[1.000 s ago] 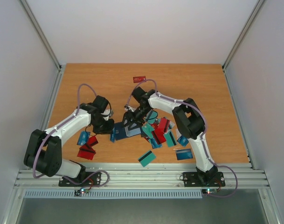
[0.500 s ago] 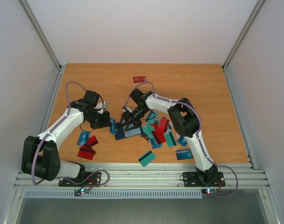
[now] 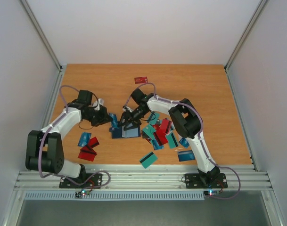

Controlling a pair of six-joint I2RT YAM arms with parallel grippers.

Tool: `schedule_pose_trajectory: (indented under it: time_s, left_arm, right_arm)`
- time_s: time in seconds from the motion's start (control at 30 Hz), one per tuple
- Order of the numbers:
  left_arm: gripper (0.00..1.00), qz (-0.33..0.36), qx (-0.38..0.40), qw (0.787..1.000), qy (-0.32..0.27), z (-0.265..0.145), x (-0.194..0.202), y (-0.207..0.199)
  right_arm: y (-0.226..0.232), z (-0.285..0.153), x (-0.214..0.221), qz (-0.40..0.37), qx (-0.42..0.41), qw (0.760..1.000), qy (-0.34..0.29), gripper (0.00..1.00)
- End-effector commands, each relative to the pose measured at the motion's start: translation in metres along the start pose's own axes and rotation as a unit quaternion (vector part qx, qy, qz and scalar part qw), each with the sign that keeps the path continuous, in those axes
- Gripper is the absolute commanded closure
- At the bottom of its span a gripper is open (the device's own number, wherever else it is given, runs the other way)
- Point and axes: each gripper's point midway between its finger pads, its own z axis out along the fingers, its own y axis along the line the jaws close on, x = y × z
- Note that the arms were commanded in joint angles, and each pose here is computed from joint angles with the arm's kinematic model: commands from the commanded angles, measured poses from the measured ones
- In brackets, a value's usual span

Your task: Put the credit cards into the card holder

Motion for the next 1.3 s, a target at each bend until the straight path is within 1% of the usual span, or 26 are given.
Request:
schedule_pose_trajectory:
  time_s: [0.0, 0.2, 0.47, 0.6, 0.77, 0.93, 1.07, 1.2, 1.27]
  left_arm:
    - [1.0, -0.009, 0.05, 0.999, -0.017, 0.006, -0.02, -0.01]
    - [1.0, -0.021, 0.056, 0.998, -0.025, 0.005, -0.03, -0.002]
    - [1.0, -0.024, 0.089, 0.996, -0.02, 0.011, -0.045, -0.007]
    - [1.0, -0.033, 0.107, 0.994, -0.012, 0.02, -0.05, -0.008]
    - [1.0, -0.044, 0.148, 0.988, 0.006, 0.031, -0.052, -0.013]
    - [1.0, -0.047, 0.145, 0.988, 0.017, 0.04, -0.047, -0.006]
    - [1.0, -0.038, 0.146, 0.988, 0.025, 0.044, -0.043, -0.008]
    - [1.0, -0.029, 0.098, 0.994, 0.049, 0.056, -0.032, 0.006]
    - [1.0, -0.028, 0.082, 0.995, 0.053, 0.06, -0.027, 0.013]
  right_arm:
    - [-0.002, 0.009, -0.007, 0.009, -0.012, 1.0, -0.006, 0.47]
    - [0.01, 0.008, -0.017, 0.003, -0.027, 0.999, -0.017, 0.47]
    - [-0.002, 0.02, -0.018, 0.016, -0.021, 1.0, -0.008, 0.47]
    - [-0.008, 0.025, -0.019, 0.023, -0.016, 1.0, -0.006, 0.47]
    - [-0.013, 0.028, -0.021, 0.028, -0.012, 0.999, -0.01, 0.47]
    - [-0.019, 0.027, -0.018, 0.032, 0.001, 0.999, -0.011, 0.47]
    - [-0.024, 0.025, -0.012, 0.03, 0.025, 0.999, -0.006, 0.46]
    - [-0.02, 0.02, -0.007, 0.024, 0.033, 0.999, 0.0, 0.46]
    - [-0.016, 0.017, -0.006, 0.018, 0.036, 0.999, 0.002, 0.46]
